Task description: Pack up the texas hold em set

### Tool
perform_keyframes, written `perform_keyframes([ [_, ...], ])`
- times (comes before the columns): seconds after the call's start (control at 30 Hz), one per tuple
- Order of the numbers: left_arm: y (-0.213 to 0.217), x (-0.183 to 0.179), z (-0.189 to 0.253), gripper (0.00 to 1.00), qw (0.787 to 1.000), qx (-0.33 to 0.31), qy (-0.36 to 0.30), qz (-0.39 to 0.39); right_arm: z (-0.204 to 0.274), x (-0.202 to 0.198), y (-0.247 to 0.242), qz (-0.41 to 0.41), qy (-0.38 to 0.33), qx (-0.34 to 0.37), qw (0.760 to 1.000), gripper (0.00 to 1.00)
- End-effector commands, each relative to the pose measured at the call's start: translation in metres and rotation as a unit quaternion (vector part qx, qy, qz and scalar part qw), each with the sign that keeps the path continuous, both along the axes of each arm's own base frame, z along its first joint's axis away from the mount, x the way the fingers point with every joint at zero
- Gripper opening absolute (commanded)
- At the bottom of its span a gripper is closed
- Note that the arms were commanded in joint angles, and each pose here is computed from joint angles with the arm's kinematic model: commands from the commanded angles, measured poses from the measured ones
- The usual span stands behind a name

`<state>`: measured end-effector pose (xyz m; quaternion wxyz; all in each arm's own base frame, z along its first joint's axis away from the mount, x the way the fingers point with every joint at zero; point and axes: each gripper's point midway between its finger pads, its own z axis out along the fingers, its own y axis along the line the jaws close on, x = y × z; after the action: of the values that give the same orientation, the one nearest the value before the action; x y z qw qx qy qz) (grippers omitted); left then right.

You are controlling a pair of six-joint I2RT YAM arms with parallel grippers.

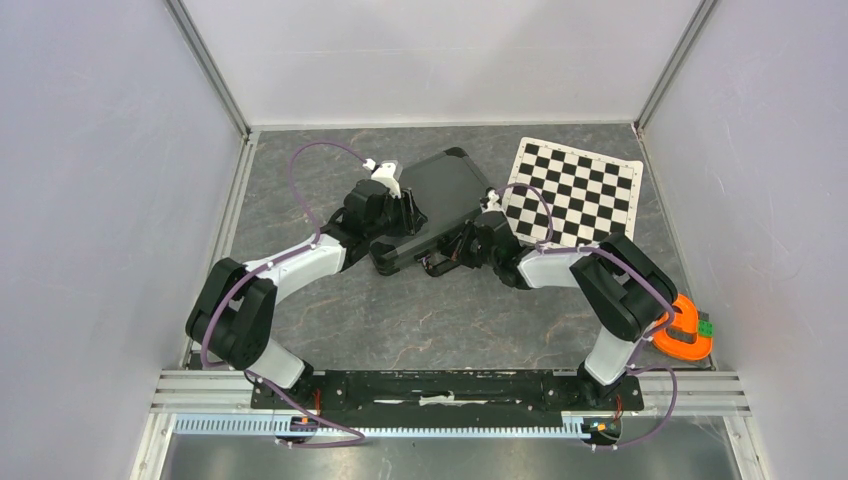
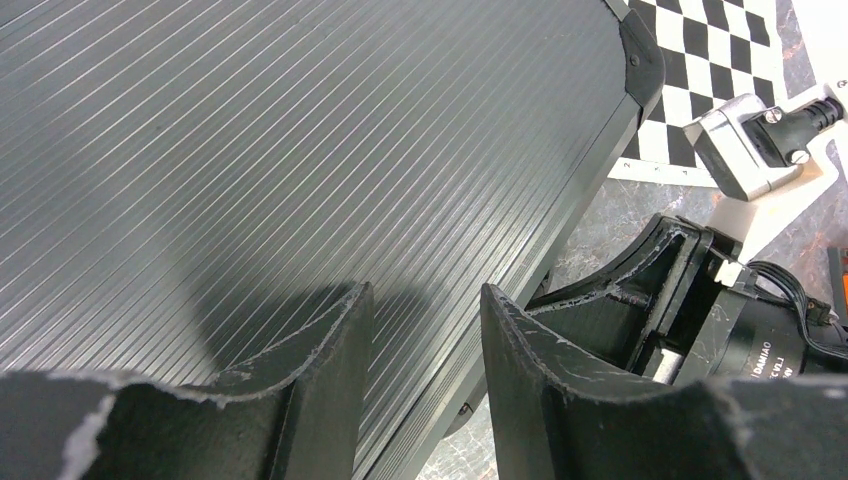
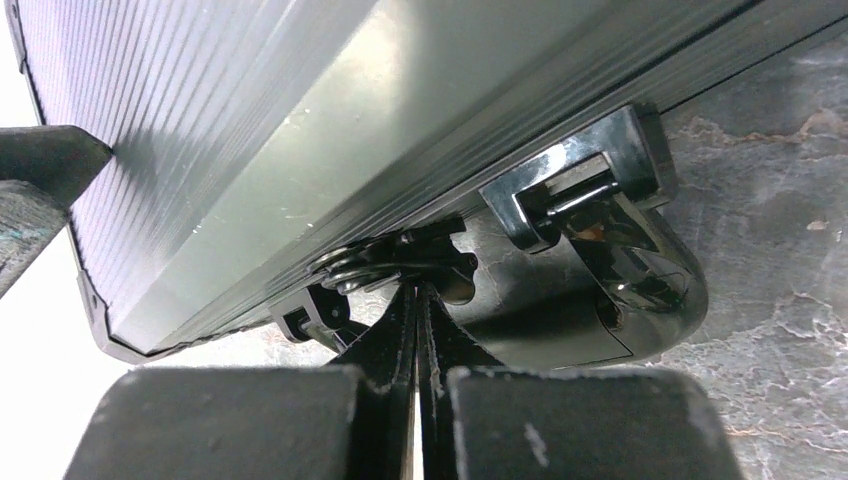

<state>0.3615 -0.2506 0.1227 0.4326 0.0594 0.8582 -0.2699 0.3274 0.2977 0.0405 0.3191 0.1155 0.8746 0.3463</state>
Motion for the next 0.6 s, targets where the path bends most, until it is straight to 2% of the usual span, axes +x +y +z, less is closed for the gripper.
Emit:
perform_keyframes([
  [0.0, 0.027, -0.042, -0.075, 0.51, 0.988, 0.097, 0.116, -0.012, 0.013, 0.022, -0.007, -0.01, -0.06, -0.049, 0.997, 0.0],
  [0.33, 0.027, -0.041, -0.076, 0.51, 0.988, 0.1, 0.116, -0.011, 0.056, 0.021, -0.02, 0.063, -0.184, -0.162, 0.967, 0.0],
  [0.57, 0.027, -0.041, -0.076, 0.51, 0.988, 0.1, 0.116, -0.011, 0.045, 0.02, -0.011, 0.121, -0.203, -0.225, 0.945, 0.0],
])
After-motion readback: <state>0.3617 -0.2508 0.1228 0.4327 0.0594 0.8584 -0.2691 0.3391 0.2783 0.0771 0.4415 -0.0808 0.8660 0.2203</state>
